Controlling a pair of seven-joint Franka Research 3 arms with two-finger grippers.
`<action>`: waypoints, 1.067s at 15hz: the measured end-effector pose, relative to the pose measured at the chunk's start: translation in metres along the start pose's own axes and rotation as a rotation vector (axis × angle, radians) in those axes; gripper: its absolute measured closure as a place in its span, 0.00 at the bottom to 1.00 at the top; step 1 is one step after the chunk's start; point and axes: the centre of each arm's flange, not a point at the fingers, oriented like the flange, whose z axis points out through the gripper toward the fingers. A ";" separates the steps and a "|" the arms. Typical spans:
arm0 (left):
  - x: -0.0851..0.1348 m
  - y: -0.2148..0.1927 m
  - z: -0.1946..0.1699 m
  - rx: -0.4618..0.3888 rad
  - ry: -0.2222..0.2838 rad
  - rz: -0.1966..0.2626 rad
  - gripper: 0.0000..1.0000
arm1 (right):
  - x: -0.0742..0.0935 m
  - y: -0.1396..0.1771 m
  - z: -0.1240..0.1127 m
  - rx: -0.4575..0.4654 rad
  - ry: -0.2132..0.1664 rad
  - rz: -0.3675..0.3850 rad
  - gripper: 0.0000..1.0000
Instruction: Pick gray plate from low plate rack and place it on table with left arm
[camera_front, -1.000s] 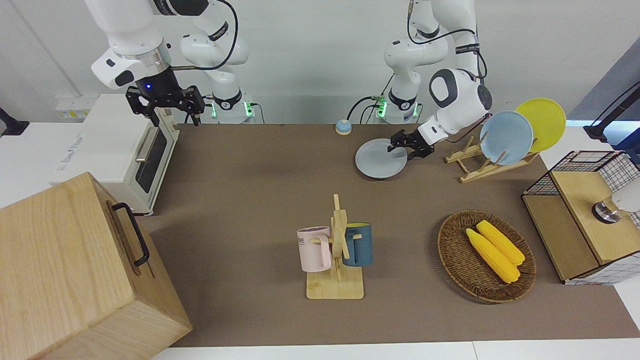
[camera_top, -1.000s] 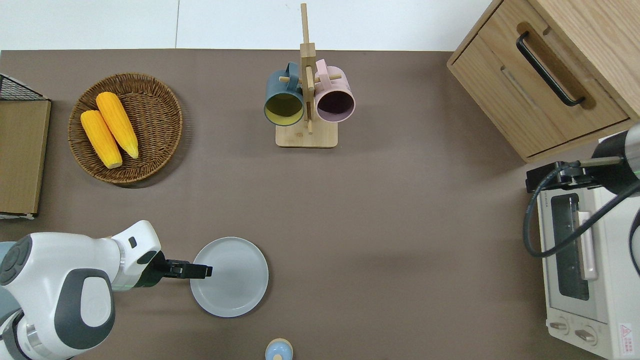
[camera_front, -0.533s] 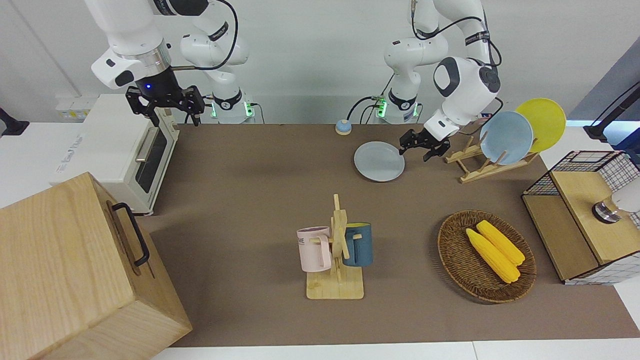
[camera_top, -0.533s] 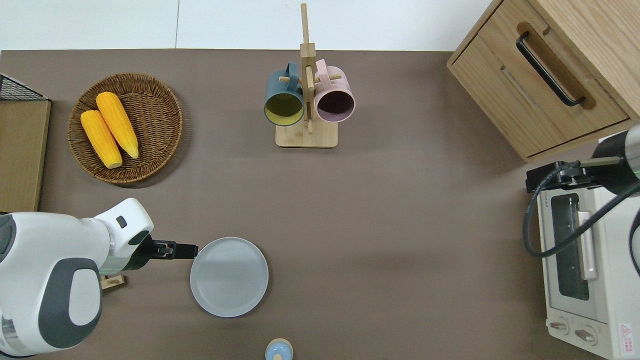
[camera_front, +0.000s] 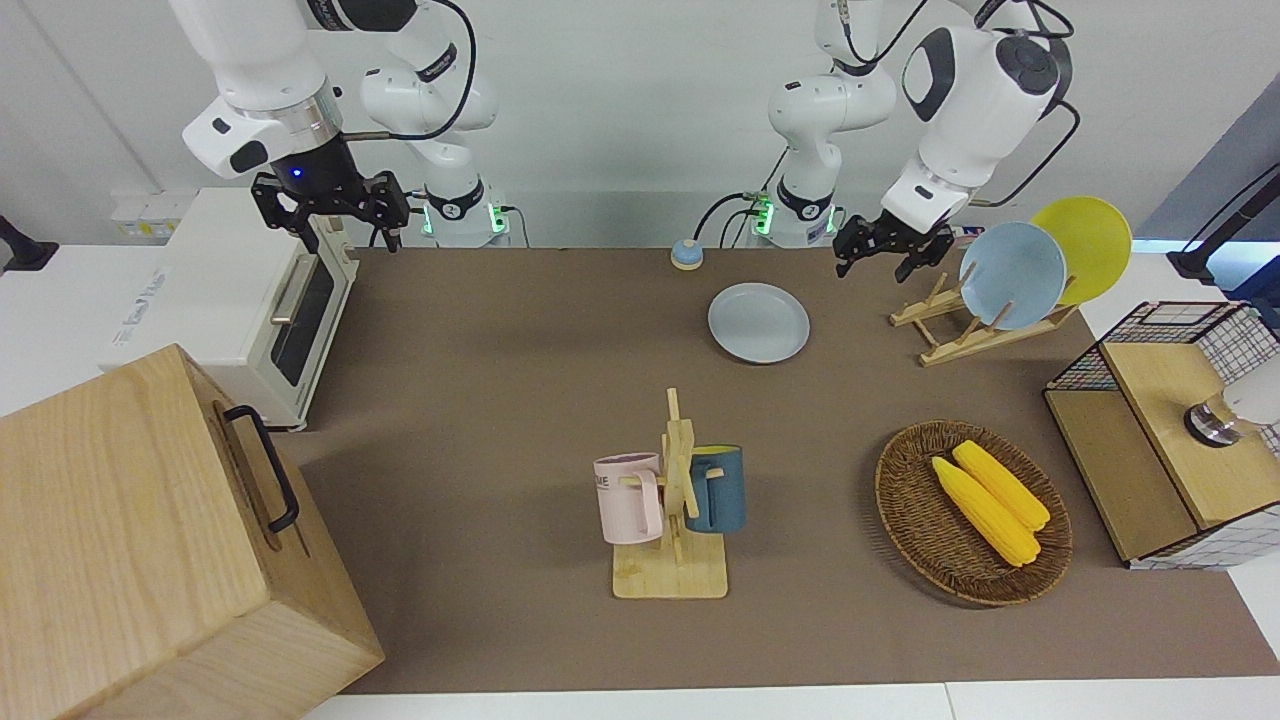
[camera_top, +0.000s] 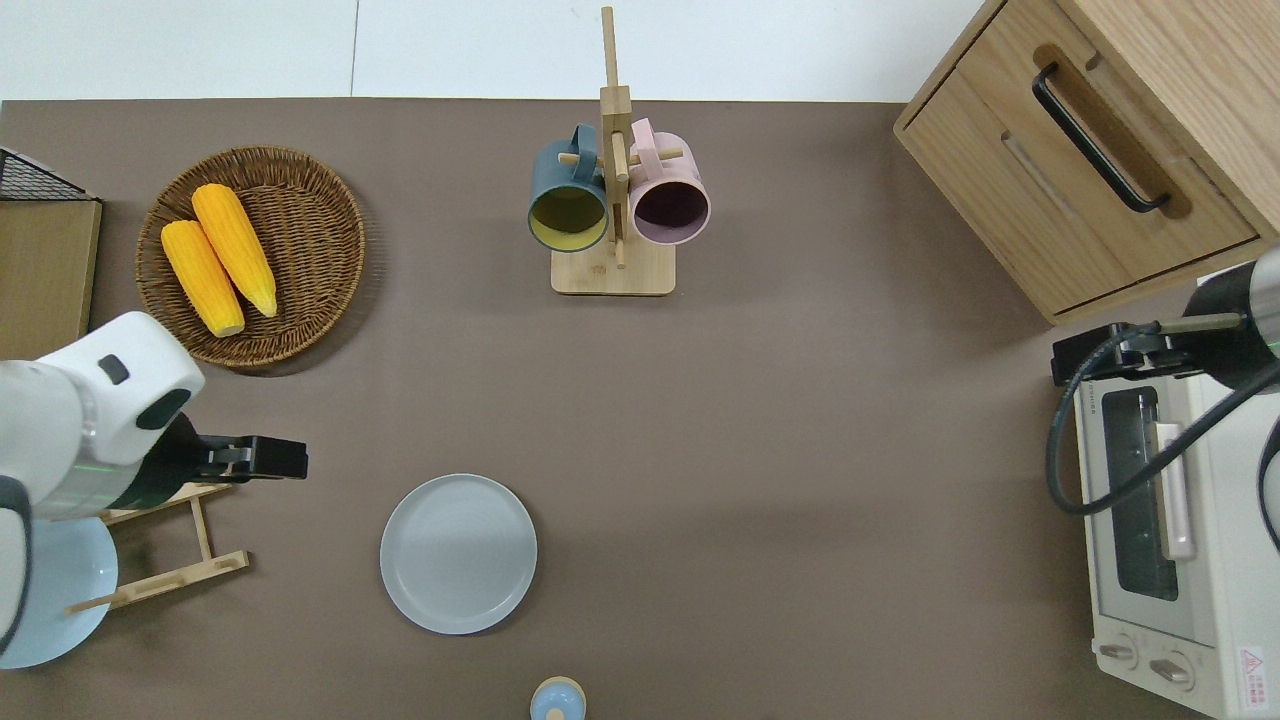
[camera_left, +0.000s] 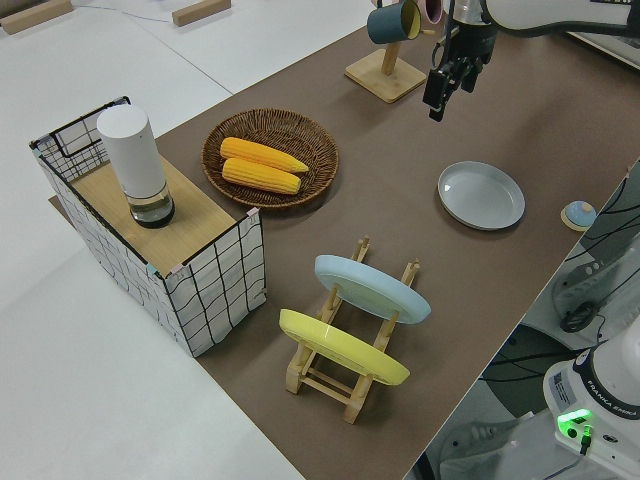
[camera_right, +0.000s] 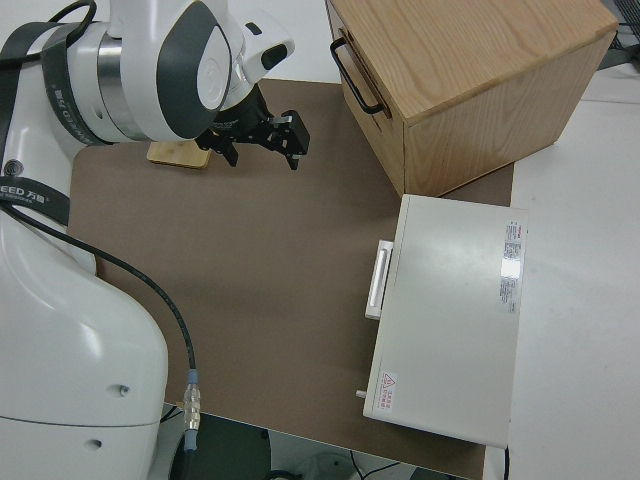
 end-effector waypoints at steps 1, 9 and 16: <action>0.000 -0.005 -0.014 0.008 0.003 -0.013 0.00 | 0.000 0.000 0.000 0.000 0.000 0.000 0.01; 0.000 -0.017 -0.045 0.063 0.017 -0.035 0.00 | 0.000 0.000 0.000 0.000 0.000 0.000 0.01; 0.001 -0.034 -0.051 0.105 0.028 -0.063 0.00 | 0.000 0.000 0.000 0.000 0.000 0.000 0.01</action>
